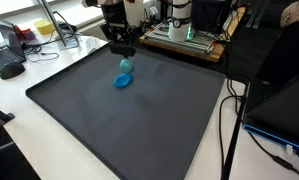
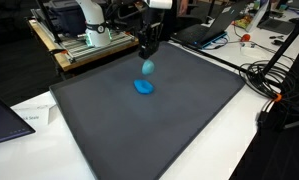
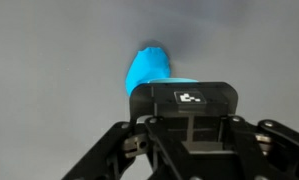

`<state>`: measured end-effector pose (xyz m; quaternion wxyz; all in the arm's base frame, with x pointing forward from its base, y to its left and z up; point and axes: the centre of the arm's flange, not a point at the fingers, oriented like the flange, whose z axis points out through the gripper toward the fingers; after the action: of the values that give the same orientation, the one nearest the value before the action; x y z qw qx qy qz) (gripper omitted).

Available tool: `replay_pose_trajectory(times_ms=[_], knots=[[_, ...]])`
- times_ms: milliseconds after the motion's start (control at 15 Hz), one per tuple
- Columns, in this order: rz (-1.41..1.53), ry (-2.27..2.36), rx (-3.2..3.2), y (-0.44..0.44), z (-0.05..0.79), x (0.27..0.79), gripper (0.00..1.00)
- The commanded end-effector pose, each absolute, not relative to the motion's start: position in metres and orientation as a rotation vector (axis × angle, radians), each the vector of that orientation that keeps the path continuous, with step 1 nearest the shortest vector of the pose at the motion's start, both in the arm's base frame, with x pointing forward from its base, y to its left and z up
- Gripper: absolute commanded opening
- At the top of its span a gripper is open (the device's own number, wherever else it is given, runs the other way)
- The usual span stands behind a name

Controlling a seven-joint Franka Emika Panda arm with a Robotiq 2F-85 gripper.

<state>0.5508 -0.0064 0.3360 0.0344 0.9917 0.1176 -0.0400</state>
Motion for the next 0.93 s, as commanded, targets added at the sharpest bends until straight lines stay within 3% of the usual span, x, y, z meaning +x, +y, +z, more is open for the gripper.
replay_pose_trajectory(times_ms=[0,400,867], knots=[[-0.162,0.397,3.009,-0.009,0.313,0.56,0.22],[-0.075,0.534,2.966,-0.016,0.247,0.558,0.22],[-0.203,0.729,2.922,-0.039,0.232,0.545,0.22]])
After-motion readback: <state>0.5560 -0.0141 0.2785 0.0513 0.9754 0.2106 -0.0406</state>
